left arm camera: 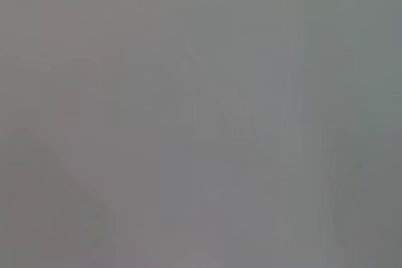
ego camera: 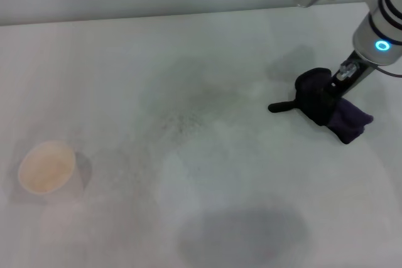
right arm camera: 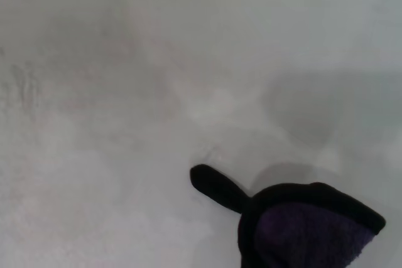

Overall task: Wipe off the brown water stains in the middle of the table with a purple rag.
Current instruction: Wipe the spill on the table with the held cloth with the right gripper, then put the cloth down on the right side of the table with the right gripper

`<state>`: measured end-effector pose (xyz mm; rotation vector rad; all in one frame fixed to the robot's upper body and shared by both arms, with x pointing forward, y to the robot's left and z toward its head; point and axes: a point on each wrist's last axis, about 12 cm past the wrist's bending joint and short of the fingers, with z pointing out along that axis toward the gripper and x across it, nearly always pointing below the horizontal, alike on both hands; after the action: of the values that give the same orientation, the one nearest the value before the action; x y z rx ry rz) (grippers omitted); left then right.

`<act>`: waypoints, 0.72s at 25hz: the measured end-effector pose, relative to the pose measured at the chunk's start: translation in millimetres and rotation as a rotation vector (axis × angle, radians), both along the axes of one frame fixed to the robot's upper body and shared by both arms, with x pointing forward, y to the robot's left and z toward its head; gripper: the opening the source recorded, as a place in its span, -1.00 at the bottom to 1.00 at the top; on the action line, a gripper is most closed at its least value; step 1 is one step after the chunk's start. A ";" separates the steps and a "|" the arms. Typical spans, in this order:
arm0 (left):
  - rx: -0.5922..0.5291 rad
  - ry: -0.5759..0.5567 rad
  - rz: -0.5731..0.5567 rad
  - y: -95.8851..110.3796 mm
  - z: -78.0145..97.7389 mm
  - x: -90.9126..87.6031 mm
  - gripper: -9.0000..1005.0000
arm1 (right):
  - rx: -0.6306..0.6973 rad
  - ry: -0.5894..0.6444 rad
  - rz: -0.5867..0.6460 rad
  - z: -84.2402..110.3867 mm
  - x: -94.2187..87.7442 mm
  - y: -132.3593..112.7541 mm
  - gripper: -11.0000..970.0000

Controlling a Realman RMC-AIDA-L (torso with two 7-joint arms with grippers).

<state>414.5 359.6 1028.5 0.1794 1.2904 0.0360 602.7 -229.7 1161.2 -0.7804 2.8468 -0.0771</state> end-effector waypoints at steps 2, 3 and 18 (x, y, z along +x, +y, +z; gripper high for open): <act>-0.002 0.000 -0.004 -1.8 0.1 2.8 0.76 | 0.000 0.001 0.003 -2.0 -0.3 -1.7 -0.63; -0.002 0.000 -0.006 -2.1 0.2 3.2 0.76 | 0.001 -0.003 0.005 -2.8 -0.2 -2.5 -0.62; -0.011 0.006 -0.020 -5.5 -1.0 3.9 0.76 | 0.044 -0.023 0.016 -2.9 0.9 -8.7 -0.45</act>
<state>418.4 354.1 1027.5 0.1832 1.2943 0.0110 603.6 -238.4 1158.4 -0.7874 2.8099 -0.0210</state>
